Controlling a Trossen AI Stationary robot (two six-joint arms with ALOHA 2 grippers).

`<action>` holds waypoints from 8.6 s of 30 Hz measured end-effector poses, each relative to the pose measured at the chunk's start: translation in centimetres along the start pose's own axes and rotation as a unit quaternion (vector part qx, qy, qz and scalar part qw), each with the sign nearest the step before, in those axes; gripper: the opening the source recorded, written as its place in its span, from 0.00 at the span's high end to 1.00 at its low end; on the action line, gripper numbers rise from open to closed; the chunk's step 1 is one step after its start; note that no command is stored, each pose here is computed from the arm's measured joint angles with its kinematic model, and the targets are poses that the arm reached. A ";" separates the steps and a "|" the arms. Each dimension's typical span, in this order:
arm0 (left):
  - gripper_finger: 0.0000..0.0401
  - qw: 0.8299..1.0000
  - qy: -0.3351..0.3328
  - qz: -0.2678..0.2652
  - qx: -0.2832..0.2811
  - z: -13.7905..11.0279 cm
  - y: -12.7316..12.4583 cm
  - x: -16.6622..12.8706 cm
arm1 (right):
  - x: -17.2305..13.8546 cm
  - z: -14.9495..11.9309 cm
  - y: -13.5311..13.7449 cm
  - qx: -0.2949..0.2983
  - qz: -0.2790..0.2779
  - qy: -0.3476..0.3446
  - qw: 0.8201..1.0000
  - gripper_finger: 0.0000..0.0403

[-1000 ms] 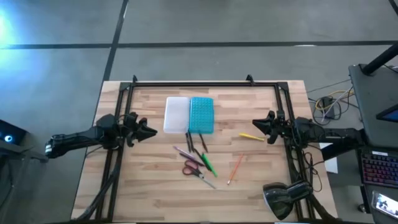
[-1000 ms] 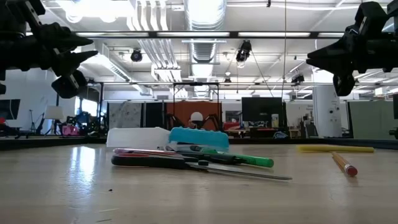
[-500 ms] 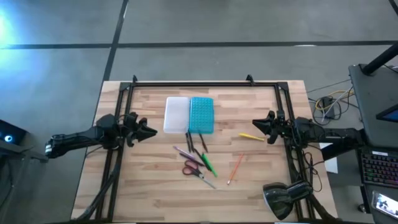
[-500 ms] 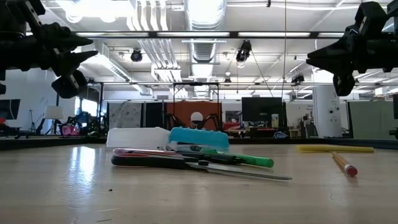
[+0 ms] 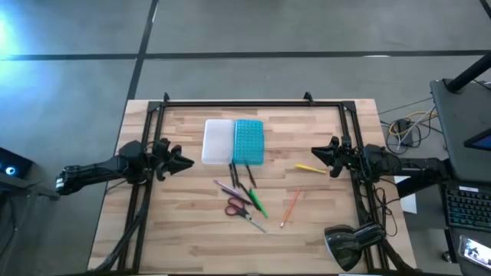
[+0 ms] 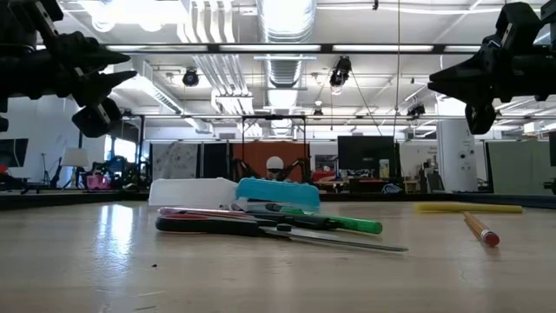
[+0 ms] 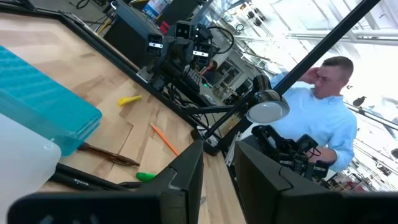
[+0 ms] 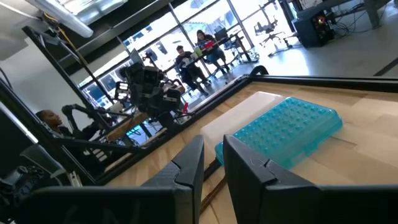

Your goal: Pick & place school supplies into a supply box

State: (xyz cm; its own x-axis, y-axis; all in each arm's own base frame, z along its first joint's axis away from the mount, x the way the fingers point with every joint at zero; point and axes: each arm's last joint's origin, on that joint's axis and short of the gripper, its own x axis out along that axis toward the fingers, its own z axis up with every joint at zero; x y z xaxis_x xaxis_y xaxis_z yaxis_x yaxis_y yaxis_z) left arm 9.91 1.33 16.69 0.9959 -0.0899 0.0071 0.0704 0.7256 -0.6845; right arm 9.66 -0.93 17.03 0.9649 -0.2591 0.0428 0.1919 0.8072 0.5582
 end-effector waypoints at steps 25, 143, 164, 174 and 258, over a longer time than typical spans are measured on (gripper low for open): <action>0.81 1.000 0.000 0.000 0.000 0.0 0.0 0.0 | 0.0 0.0 0.0 0.000 0.000 0.000 1.000 0.87; 0.81 0.958 -0.134 0.242 -0.072 12.6 -5.7 7.0 | 7.6 3.1 1.1 0.153 -0.227 0.127 0.954 0.86; 0.81 0.856 0.101 0.485 -0.147 12.6 2.4 7.0 | 20.1 6.2 -6.0 0.112 -0.219 0.310 0.918 0.86; 0.81 0.865 0.239 0.405 -0.178 9.1 3.8 6.6 | 26.2 9.0 -6.3 0.100 -0.240 0.307 0.915 0.61; 0.81 0.854 0.263 0.443 -0.077 5.8 6.9 10.0 | 24.2 3.1 -14.4 0.263 -0.311 0.303 0.862 0.58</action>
State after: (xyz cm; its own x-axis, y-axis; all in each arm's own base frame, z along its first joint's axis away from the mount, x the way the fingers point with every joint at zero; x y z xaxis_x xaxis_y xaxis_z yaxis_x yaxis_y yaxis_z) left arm 20.68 9.40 16.31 0.4887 0.1243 -0.8635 -0.7458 0.5732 -0.3396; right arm 29.73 -20.51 12.63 0.6515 -0.1013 -0.7519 0.7518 0.2198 0.6217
